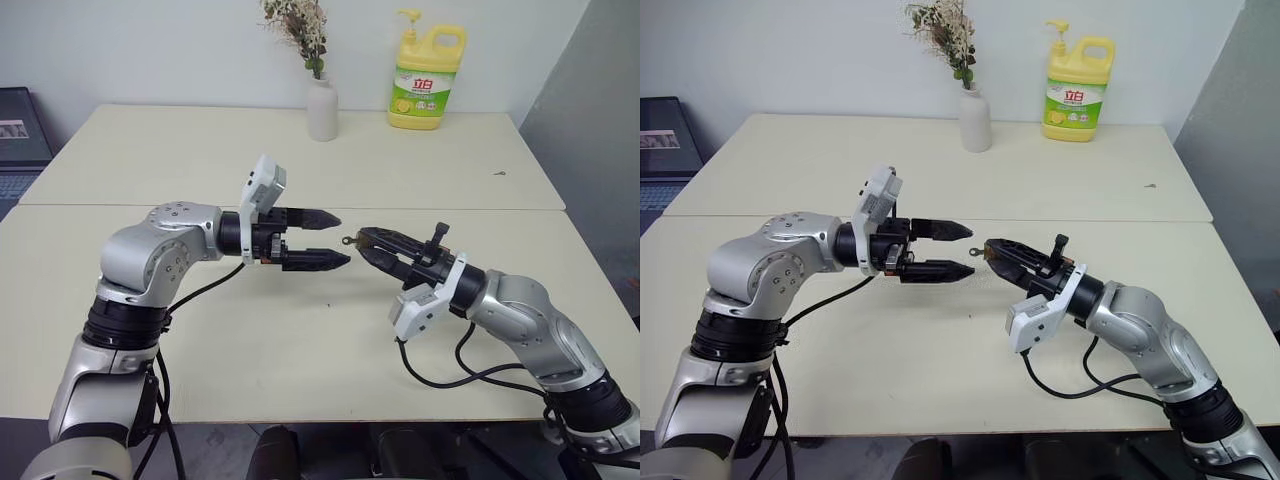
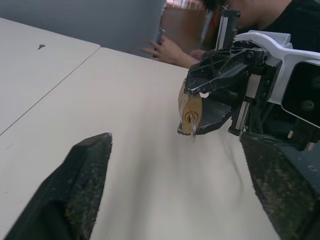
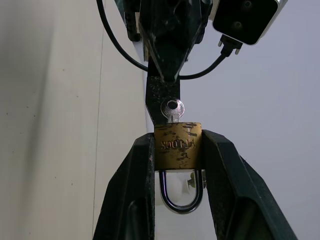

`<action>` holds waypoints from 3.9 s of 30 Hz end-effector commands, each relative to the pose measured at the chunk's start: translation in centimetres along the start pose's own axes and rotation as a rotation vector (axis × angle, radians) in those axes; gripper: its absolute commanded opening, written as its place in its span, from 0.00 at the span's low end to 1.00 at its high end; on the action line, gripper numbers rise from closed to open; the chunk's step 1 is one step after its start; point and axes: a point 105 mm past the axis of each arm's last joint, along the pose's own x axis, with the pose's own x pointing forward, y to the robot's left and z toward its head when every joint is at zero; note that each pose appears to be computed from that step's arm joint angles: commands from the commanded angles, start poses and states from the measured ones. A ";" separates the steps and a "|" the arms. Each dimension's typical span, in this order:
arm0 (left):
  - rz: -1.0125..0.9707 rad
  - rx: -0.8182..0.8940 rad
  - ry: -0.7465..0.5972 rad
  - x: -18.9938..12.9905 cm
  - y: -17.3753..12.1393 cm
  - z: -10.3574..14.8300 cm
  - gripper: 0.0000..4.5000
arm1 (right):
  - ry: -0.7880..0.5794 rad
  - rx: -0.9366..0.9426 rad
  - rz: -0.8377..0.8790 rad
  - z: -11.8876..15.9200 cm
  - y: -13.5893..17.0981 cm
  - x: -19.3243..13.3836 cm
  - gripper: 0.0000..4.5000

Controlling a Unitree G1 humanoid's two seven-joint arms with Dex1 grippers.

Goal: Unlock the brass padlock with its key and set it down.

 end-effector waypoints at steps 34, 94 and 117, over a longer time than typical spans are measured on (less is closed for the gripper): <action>-0.080 0.448 0.051 0.4 -1.4 0.5 0.00 | 0.021 0.085 -0.067 -0.6 -1.3 0.1 0.21; 0.023 0.050 -0.048 1.0 -0.3 1.6 0.65 | -0.053 0.044 -0.032 0.3 -1.0 1.2 0.21; 0.031 0.072 -0.029 1.0 -0.2 0.9 0.03 | 0.008 0.140 -0.015 -0.9 -1.0 1.1 0.37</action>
